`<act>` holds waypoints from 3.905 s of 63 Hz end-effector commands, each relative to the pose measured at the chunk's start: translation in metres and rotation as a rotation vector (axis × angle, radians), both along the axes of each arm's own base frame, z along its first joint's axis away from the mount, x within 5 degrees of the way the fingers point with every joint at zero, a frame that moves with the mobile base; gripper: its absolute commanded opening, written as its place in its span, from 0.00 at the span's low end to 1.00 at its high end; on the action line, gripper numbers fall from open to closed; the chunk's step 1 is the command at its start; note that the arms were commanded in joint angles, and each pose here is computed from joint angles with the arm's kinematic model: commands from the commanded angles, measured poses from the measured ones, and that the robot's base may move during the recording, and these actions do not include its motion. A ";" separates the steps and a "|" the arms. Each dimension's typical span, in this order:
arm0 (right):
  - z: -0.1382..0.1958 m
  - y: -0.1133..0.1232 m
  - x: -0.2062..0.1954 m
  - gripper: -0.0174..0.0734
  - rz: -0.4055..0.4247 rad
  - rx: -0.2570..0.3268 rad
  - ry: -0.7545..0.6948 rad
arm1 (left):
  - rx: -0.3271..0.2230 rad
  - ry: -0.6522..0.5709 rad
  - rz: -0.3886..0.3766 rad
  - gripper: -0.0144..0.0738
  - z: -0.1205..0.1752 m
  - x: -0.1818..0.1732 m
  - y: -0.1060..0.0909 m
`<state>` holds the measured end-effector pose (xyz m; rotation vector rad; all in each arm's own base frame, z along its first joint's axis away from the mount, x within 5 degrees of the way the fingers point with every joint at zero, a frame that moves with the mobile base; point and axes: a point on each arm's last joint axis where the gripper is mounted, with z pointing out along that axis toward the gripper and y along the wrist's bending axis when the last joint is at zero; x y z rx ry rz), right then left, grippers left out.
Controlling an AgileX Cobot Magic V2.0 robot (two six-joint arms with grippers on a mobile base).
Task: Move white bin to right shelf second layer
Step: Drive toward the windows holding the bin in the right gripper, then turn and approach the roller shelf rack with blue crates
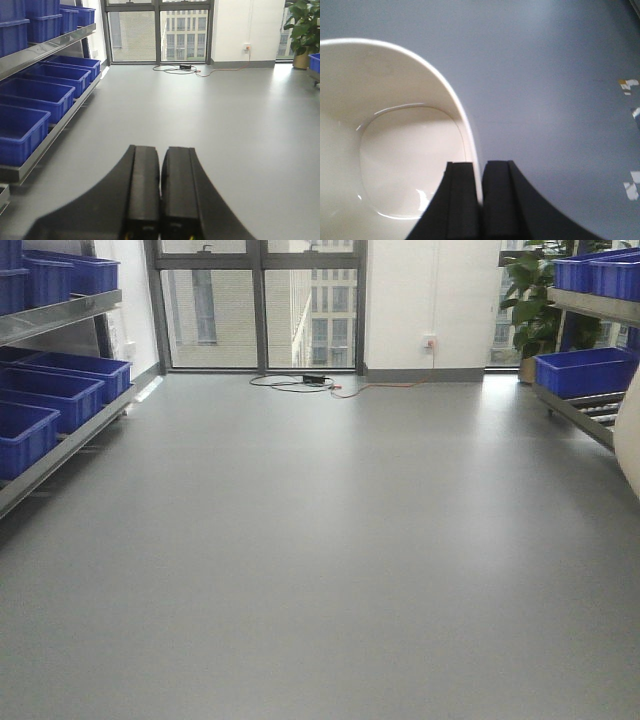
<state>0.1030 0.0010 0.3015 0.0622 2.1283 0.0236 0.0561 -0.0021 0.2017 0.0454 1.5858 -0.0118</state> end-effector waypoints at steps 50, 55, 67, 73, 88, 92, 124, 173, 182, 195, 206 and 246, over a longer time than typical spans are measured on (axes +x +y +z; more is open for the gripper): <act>0.017 0.000 0.004 0.25 0.003 -0.003 -0.115 | -0.016 -0.072 -0.006 0.26 -0.001 0.000 0.000; 0.017 0.000 0.004 0.25 0.003 -0.003 -0.115 | -0.016 -0.072 -0.006 0.26 -0.001 0.000 0.000; 0.017 0.000 0.004 0.25 0.003 -0.003 -0.115 | -0.016 -0.072 -0.006 0.26 -0.001 0.000 0.000; 0.017 0.000 0.004 0.25 0.003 -0.003 -0.115 | -0.016 -0.072 -0.006 0.26 -0.001 0.000 0.000; 0.017 0.000 0.004 0.25 0.003 -0.003 -0.115 | -0.016 -0.072 -0.006 0.26 -0.001 0.000 0.000; 0.017 0.000 0.004 0.25 0.003 -0.003 -0.115 | -0.016 -0.072 -0.006 0.26 -0.001 0.000 0.000; 0.017 0.000 0.004 0.25 0.003 -0.003 -0.115 | -0.016 -0.072 -0.006 0.26 -0.001 0.000 0.000; 0.017 0.000 0.004 0.25 0.003 -0.003 -0.115 | -0.016 -0.072 -0.006 0.26 -0.001 0.000 0.000; 0.017 0.000 0.004 0.25 0.003 -0.003 -0.115 | -0.016 -0.072 -0.006 0.26 -0.001 0.000 0.000; 0.017 0.000 0.004 0.25 0.003 -0.003 -0.115 | -0.016 -0.072 -0.006 0.26 -0.001 0.000 0.000; 0.017 0.000 0.004 0.25 0.003 -0.003 -0.115 | -0.016 -0.072 -0.006 0.26 -0.001 0.000 0.000; 0.017 0.000 0.004 0.25 0.003 -0.003 -0.115 | -0.016 -0.072 -0.006 0.26 -0.001 0.000 0.000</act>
